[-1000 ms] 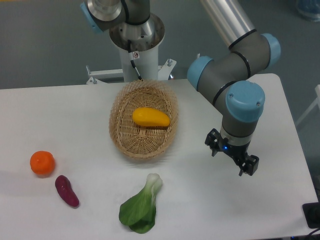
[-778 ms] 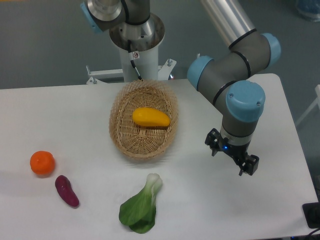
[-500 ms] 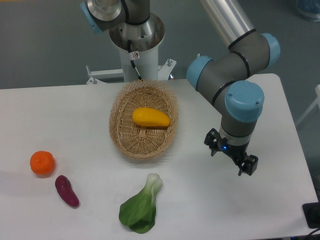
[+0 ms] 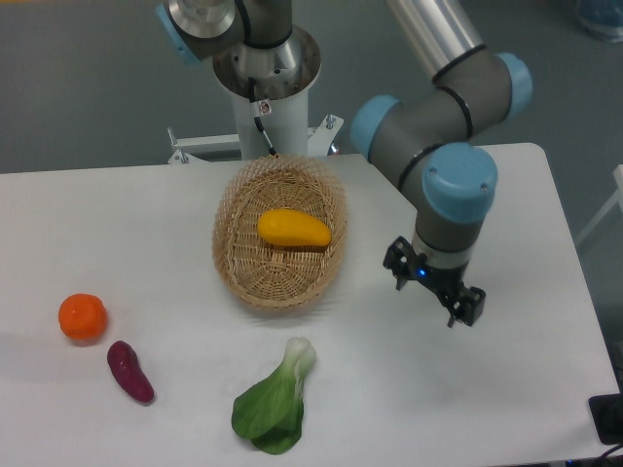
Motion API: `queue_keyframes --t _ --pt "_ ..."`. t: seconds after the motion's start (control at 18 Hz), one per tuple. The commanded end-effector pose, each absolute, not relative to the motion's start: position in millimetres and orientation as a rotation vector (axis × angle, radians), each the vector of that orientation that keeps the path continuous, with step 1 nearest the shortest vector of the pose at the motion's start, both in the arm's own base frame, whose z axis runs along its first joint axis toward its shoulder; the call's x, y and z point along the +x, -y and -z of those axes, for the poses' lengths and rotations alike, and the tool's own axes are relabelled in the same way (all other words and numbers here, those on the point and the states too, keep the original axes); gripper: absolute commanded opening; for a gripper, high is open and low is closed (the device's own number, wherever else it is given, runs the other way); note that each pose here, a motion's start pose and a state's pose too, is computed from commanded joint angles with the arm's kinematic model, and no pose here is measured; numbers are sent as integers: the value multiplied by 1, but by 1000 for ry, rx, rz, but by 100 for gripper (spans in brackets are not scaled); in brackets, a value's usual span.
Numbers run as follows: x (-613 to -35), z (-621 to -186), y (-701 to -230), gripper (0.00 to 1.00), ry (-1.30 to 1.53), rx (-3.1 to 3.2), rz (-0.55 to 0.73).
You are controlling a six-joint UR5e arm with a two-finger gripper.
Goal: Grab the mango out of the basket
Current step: 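Move the gripper over the wicker basket toward the yellow mango, then lower the gripper into the basket and close it on the mango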
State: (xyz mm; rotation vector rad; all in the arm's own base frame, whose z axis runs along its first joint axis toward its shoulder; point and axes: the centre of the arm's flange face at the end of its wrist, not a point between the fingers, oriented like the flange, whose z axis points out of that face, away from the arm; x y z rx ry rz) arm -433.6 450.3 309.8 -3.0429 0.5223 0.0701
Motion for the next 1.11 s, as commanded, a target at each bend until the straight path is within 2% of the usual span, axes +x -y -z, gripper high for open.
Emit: queue_keyframes --t 0.61,1.11 --pt "-341 -281 -447 100 -668 -3033 45" --pt "-280 -271 -463 100 -831 -3017 83"
